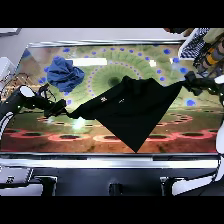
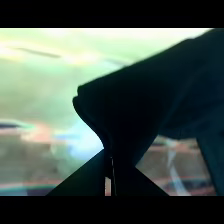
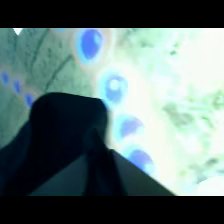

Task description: Fold the clothes and pants, and hang the long-sleeved shirts on hangers.

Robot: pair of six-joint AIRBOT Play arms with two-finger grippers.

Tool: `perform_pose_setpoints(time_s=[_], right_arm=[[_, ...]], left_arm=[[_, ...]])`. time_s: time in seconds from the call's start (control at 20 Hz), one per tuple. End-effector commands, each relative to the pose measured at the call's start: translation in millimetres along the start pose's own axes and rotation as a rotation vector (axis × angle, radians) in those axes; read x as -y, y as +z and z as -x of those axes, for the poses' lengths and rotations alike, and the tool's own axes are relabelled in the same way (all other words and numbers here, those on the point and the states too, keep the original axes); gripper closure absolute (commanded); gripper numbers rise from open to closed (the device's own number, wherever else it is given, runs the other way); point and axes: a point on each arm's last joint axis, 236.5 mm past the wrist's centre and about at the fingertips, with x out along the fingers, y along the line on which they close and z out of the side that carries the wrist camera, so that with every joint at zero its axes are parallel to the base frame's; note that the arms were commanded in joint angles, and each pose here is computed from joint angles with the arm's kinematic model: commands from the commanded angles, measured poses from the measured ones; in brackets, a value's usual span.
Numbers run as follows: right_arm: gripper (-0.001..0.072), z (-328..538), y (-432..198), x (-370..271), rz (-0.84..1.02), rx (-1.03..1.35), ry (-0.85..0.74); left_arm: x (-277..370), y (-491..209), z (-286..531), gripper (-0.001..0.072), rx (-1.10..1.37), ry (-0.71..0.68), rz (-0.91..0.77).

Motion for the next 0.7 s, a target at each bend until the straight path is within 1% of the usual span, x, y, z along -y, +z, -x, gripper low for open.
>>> perform_pose_setpoints(time_s=[0.0,0.1,0.15,0.25,0.35,0.45,0.55,0.65], right_arm=[[0.0381,-15,-15,-29,-0.066,-0.027,0.021],[0.037,4,-33,-22,-0.069,-0.134,0.007],[0.0366,20,-40,-14,-0.037,-0.191,-0.001],[0.0288,57,-51,4,0.039,-0.289,-0.015],[0.0289,92,-72,19,0.062,-0.379,-0.024],[0.0291,112,-117,27,0.082,-0.451,-0.022],[0.029,117,-176,33,0.014,-0.494,0.003],[0.029,119,-243,32,-0.041,-0.54,0.07]], left_arm=[[4,-16,-3,0.069,-0.061,0.006,-0.013],[4,-19,-3,0.069,-0.074,0.004,-0.011],[4,-22,-3,0.069,-0.088,0.005,-0.012],[3,-26,-2,0.069,-0.105,0.008,-0.013],[3,-26,-2,0.069,-0.104,0.008,-0.017],[3,-26,-2,0.069,-0.104,0.007,-0.017],[3,-26,-2,0.069,-0.105,0.007,-0.017],[3,-28,-2,0.069,-0.113,0.008,-0.027]])
